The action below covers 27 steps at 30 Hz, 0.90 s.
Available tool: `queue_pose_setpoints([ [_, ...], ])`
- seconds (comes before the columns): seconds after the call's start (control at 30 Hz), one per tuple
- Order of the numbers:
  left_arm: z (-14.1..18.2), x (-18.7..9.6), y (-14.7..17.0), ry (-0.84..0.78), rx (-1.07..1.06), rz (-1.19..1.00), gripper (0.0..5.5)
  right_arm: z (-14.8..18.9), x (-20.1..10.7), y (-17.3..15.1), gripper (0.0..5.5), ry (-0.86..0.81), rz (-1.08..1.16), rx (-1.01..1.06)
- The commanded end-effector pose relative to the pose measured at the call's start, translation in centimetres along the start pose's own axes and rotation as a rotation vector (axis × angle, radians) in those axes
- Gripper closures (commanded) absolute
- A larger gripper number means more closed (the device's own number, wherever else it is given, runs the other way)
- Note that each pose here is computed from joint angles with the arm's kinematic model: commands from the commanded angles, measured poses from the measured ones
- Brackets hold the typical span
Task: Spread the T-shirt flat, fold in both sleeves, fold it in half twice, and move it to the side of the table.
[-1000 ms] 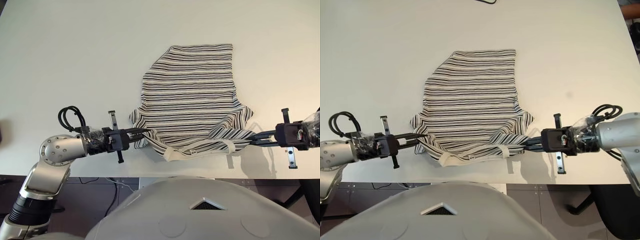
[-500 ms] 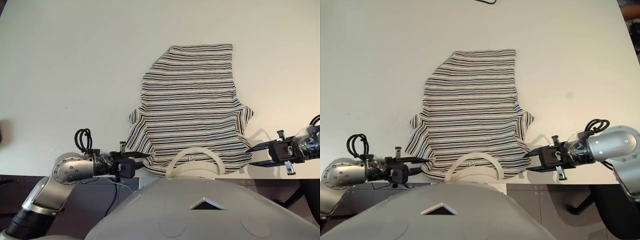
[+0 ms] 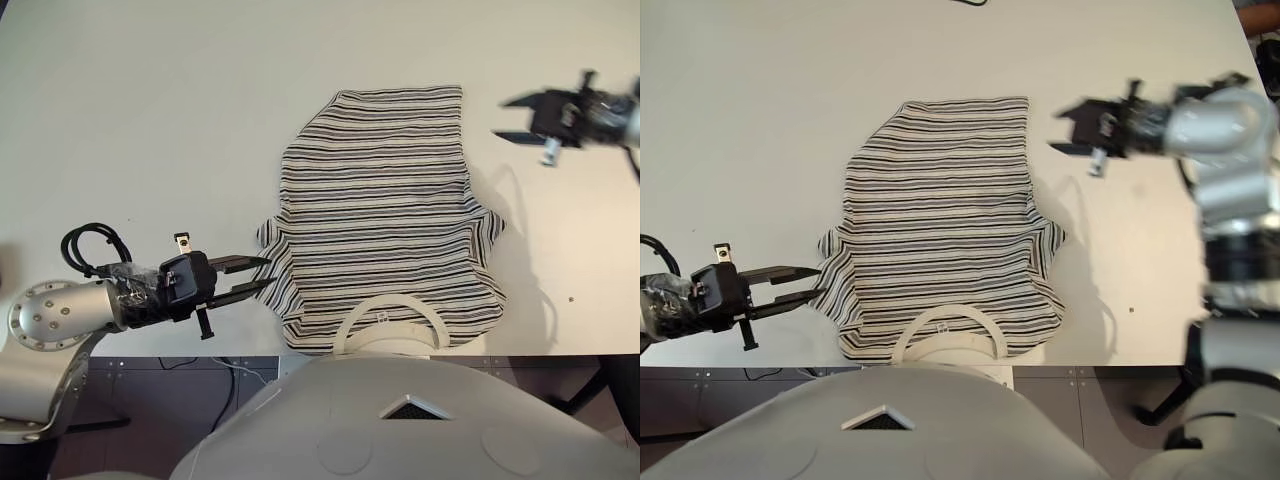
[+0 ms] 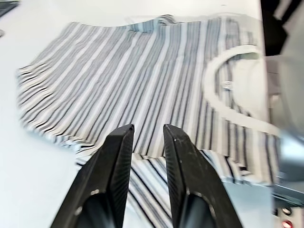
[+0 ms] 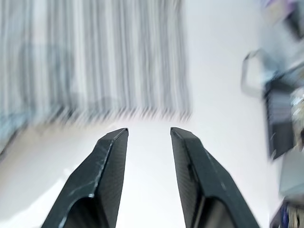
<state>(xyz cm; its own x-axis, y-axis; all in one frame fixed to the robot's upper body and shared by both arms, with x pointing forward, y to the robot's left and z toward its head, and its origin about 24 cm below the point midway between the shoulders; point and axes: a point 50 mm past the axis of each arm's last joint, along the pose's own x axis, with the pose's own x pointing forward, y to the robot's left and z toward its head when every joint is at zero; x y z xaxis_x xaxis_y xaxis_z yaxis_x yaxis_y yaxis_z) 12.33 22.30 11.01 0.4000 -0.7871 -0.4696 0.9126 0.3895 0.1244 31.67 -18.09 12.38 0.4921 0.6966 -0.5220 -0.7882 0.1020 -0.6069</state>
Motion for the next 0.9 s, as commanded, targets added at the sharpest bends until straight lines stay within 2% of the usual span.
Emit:
queue_pose_setpoints([
  [0.03,0.7,0.3,1.6,-0.003,0.073,0.11,4.38,4.9,6.2,0.8,3.89,-0.19,-0.034,0.036],
  [0.1,0.9,0.5,2.1,0.0,0.095,0.137,4.38,6.2,7.9,2.3,3.89,-0.227,-0.011,0.048],
  [0.2,0.8,1.0,3.3,0.009,0.141,0.209,4.38,5.6,8.5,4.0,3.89,-0.198,0.017,0.049],
  [0.37,0.1,1.8,5.8,0.002,0.137,0.421,4.38,4.5,8.7,4.2,3.89,-0.16,-0.033,0.06],
  [0.47,-0.2,3.3,6.5,-0.01,0.129,0.487,3.93,4.9,9.1,4.8,3.89,-0.177,-0.042,0.069],
  [0.67,1.5,6.0,8.9,-0.079,0.174,0.542,3.01,3.6,6.9,4.3,3.89,-0.132,-0.063,0.047],
  [0.73,0.9,7.0,9.6,-0.048,0.185,0.583,3.01,2.8,6.3,4.8,3.89,-0.103,-0.026,0.046],
  [0.9,-1.1,9.8,10.4,0.02,0.202,0.577,3.01,-0.6,4.8,8.7,3.89,0.025,0.183,0.014],
])
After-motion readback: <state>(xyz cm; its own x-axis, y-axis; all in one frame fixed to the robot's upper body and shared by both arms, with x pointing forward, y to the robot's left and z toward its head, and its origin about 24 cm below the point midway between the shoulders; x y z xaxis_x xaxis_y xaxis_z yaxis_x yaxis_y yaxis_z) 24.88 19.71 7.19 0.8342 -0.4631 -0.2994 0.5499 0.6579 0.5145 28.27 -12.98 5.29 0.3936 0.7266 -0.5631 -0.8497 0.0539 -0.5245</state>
